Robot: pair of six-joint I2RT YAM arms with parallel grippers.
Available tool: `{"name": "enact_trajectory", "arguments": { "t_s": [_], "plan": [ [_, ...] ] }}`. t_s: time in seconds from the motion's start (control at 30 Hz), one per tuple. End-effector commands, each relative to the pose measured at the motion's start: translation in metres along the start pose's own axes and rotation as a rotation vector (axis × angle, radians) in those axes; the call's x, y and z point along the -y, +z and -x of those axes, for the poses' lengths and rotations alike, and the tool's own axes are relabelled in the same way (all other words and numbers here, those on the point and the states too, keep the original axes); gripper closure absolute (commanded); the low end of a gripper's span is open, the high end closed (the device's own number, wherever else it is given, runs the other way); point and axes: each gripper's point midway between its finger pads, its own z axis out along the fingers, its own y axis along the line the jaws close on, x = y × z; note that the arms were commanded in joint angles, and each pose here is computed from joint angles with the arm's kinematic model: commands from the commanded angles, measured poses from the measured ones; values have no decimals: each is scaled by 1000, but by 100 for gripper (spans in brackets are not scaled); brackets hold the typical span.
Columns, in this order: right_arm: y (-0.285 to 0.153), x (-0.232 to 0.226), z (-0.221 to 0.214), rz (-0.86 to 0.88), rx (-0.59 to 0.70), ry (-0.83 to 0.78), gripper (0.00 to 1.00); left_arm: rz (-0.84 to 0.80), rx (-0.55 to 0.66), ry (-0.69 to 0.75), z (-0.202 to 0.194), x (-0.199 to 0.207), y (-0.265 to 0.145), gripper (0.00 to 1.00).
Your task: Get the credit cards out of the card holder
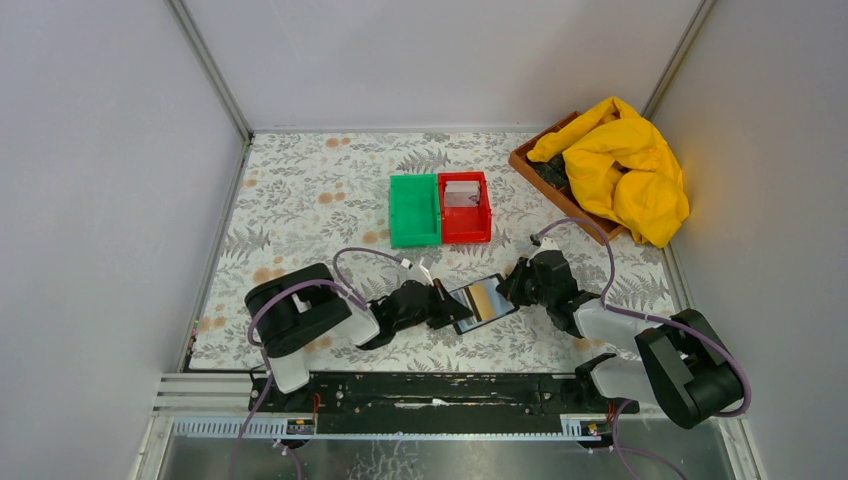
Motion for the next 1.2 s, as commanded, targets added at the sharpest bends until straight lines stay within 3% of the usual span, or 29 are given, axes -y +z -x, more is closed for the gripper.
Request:
{"name": "enact_trajectory", "arguments": {
  "t_s": [0.0,0.33,0.57,0.83,0.87,0.97,1.17],
  "plan": [
    [0,7,-13,-26,-56,-6,96,-14,4,39,4,1,-7,100],
    [-1,6,-12,-23,-51,-6,96,-34,48,111,19,3,-35,100],
    [-4,3,-10,-1,-33,-11,98,49,99,290,37,4,-57,100],
    [-39,-54,13,315,117,-104,100,-101,64,486,34,43,-96,100],
    [-68,-89,13,517,142,-135,85,-185,21,528,24,58,-111,100],
    [-109,-121,13,734,185,-153,61,-375,-23,546,6,84,-137,100],
    [-166,-144,6,924,232,-200,52,-524,-93,563,-12,105,-165,100]
  ]
}}
